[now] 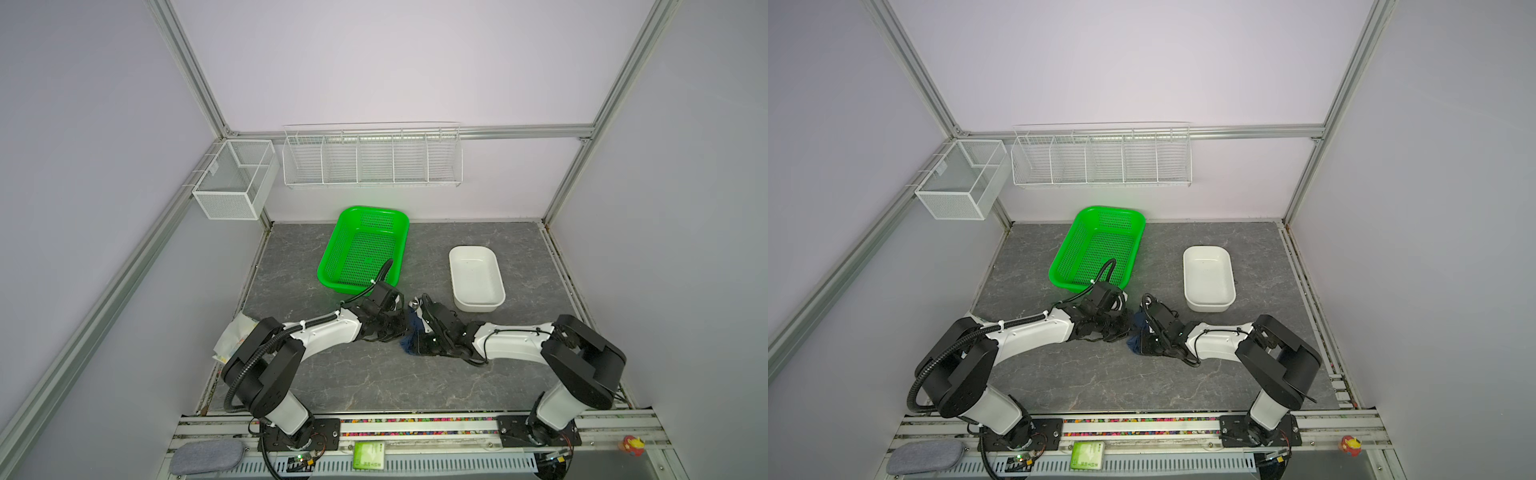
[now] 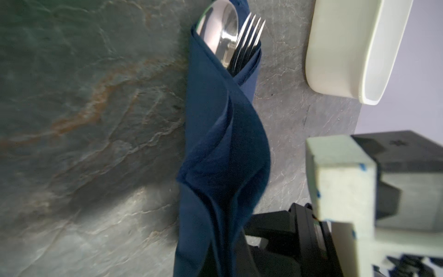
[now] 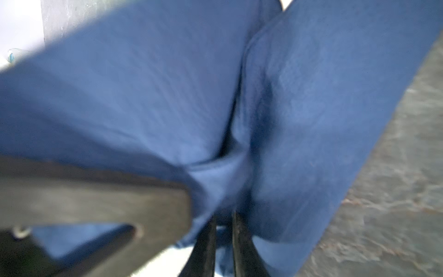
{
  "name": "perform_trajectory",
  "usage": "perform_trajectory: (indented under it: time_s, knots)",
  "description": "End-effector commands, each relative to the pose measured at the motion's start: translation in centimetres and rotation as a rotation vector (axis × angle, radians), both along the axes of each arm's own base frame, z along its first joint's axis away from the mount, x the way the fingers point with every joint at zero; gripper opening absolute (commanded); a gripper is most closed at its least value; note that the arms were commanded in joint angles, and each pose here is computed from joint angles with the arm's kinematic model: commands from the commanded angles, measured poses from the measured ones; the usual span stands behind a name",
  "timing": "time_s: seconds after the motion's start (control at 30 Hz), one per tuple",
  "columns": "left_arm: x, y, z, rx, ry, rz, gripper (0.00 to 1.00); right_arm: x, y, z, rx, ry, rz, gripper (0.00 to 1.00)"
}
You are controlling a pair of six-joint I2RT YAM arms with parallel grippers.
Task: Place the utensils on the paper napkin and roll it up
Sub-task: 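Hold the bundle with the left gripper while the right gripper releases and draws back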
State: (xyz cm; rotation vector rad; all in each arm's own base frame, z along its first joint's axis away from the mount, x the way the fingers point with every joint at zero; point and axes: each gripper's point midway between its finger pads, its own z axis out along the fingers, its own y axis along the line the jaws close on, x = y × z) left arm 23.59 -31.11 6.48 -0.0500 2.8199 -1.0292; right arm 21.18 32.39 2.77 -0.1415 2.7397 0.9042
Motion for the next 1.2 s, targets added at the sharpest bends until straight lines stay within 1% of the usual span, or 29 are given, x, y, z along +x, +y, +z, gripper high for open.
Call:
perform_trajectory:
  time_s: [0.0,0.27,0.5,0.57,0.63,0.8,0.87,1.07,1.17]
  knots:
    - [0.0,-0.3,-0.5,0.031,0.011,-0.015,0.02,-0.5,-0.9,-1.0,-0.030,0.017,-0.016,0.18]
    - [0.0,-0.8,-1.5,0.053,0.031,-0.018,0.02,-0.4,-1.1,-0.1,-0.008,-0.007,-0.028,0.20]
    - [0.4,-0.9,-2.0,0.064,0.033,-0.002,0.02,-0.7,-3.0,0.8,-0.032,-0.026,-0.077,0.23]
    - [0.5,-1.0,-1.9,0.064,0.032,-0.003,0.02,-0.8,-3.4,0.8,-0.037,-0.027,-0.084,0.22]
    - [0.5,-1.1,-1.9,0.063,0.033,-0.002,0.02,-1.0,-3.4,0.6,-0.029,-0.022,-0.079,0.19]
    - [0.5,-1.3,-1.7,0.069,0.030,-0.003,0.02,-1.3,-1.4,0.9,0.063,-0.008,-0.038,0.14]
    - [0.6,-1.2,-1.7,0.074,0.031,0.000,0.02,-1.2,-0.9,1.0,0.074,-0.008,-0.031,0.13]
    - [0.4,-1.4,-1.7,0.080,0.040,-0.001,0.02,-1.5,-0.6,0.3,0.065,-0.003,-0.023,0.13]
    - [0.3,-1.6,-1.5,0.079,0.046,-0.004,0.02,-1.6,-1.1,-0.6,0.033,0.008,-0.030,0.13]
